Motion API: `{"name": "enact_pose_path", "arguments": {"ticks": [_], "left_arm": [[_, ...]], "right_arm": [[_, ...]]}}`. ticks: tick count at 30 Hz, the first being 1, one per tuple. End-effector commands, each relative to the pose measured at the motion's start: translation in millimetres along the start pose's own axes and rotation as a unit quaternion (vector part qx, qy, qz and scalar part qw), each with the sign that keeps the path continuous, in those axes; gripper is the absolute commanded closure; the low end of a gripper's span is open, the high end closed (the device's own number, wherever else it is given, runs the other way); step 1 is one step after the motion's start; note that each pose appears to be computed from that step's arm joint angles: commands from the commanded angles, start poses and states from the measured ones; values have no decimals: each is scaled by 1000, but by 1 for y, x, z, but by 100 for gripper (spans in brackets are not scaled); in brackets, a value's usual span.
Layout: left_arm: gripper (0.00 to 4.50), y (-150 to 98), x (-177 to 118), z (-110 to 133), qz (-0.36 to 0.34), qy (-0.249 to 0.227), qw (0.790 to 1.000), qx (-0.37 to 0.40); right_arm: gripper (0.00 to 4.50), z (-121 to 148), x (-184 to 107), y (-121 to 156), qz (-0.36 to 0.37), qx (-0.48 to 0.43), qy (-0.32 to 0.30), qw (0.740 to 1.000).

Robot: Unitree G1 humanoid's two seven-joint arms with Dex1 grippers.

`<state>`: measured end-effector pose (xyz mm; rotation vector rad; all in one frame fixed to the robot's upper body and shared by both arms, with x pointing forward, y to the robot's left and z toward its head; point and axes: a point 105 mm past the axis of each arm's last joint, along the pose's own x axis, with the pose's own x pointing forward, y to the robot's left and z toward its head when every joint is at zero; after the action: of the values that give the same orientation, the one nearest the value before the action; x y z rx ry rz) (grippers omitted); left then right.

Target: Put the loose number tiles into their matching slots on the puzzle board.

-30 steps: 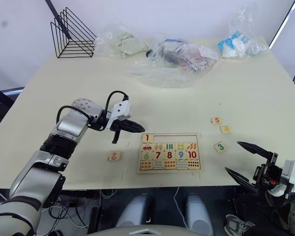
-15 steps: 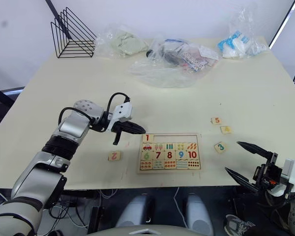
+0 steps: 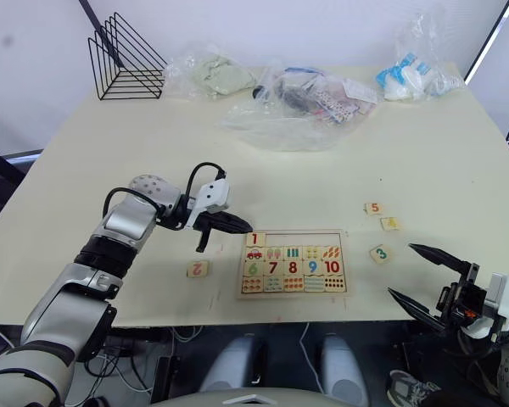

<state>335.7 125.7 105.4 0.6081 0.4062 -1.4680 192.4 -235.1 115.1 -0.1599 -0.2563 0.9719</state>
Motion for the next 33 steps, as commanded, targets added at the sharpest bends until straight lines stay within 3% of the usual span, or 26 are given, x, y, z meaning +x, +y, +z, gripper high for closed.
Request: {"name": "enact_pose_path", "arguments": {"ticks": [1, 24, 33], "left_arm": [[448, -3, 0, 4, -7, -6, 1000, 13], [448, 4, -9, 1, 14, -3, 1000, 13], [448, 12, -35, 5, 83, -66, 994, -16]], "right_arm": [[0, 8, 2, -1, 5, -20, -7, 1000], [0, 6, 1, -1, 3, -17, -9, 1000], [0, 1, -2, -1, -3, -2, -10, 1000]]}}
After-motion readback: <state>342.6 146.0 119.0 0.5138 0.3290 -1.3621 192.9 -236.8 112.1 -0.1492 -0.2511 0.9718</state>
